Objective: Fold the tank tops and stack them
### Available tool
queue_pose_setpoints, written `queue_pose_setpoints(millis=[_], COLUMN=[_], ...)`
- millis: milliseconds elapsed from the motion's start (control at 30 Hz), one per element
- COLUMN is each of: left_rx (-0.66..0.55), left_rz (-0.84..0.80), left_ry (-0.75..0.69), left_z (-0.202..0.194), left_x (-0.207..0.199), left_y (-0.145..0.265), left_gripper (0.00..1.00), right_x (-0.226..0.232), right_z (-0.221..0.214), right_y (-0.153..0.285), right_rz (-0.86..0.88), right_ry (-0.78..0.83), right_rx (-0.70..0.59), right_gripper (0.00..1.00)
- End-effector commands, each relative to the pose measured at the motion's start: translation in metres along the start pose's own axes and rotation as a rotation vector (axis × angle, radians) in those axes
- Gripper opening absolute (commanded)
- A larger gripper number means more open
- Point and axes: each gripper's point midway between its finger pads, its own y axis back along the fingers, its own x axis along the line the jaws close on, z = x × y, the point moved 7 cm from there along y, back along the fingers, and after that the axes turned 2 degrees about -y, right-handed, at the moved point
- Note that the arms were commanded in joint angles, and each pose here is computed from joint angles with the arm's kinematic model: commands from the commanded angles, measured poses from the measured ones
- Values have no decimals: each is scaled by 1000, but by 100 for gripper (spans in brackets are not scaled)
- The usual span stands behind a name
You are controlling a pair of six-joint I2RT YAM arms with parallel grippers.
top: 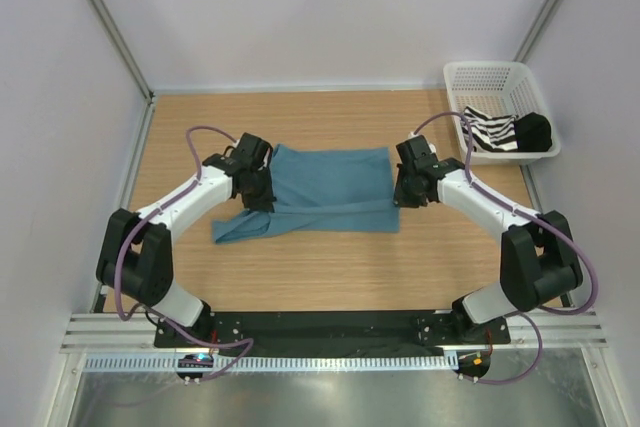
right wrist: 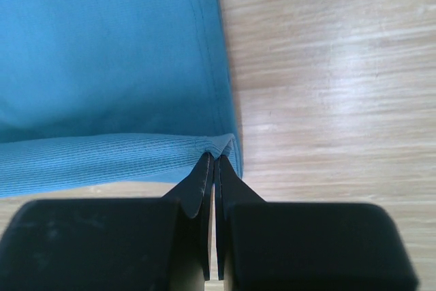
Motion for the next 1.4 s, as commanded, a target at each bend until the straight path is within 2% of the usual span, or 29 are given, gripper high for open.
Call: queue_pose_setpoints(millis=[0, 233, 733, 833, 867, 900, 967, 1000, 1033, 1067, 1100, 1200, 1233, 1300, 1367], left_rx=[-39, -19, -39, -26, -25, -17, -24, -34, -61, -78, -94, -174, -235, -259, -333], left_rz=[-34, -16, 15, 24, 28, 44, 59, 61, 95, 102, 100, 95, 90, 101, 100], left_ry=[-18, -3, 3, 0, 0, 2, 6, 10, 19, 25, 27, 41, 45, 57, 84], left_z=[23, 40, 74, 78, 79, 79, 82, 84, 87, 89, 91, 95, 98, 90, 89], left_x=[-7, -4, 0, 0, 0, 2, 5, 5, 9, 11, 12, 13, 12, 17, 20], left_y=[-1, -19, -25, -34, -37, -43, -46, -45, -44, -43, -39, -20, -5, 0, 18], left_gripper=[0, 0, 0, 3, 7, 11, 28, 34, 40, 49, 51, 65, 69, 71, 76], right_x=[8, 13, 23, 23, 24, 23, 23, 22, 22, 21, 21, 17, 13, 7, 4], right_z=[25, 39, 66, 69, 69, 70, 72, 73, 73, 75, 75, 73, 67, 57, 52], right_y=[-2, -15, -34, -42, -45, -46, -51, -51, -49, -48, -45, -29, -29, -18, -8], right_rz=[38, 31, 34, 16, 11, 5, -11, -18, -23, -23, -21, -2, -1, 23, 46], right_ry=[14, 9, -19, -25, -24, -30, -32, -37, -40, -43, -43, -56, -55, -54, -54], right_rx=[-47, -40, -48, -48, -44, -49, -56, -63, -72, -87, -98, -160, -162, -180, -196], right_gripper=[1, 1, 2, 4, 6, 12, 17, 19, 30, 36, 46, 61, 61, 62, 62])
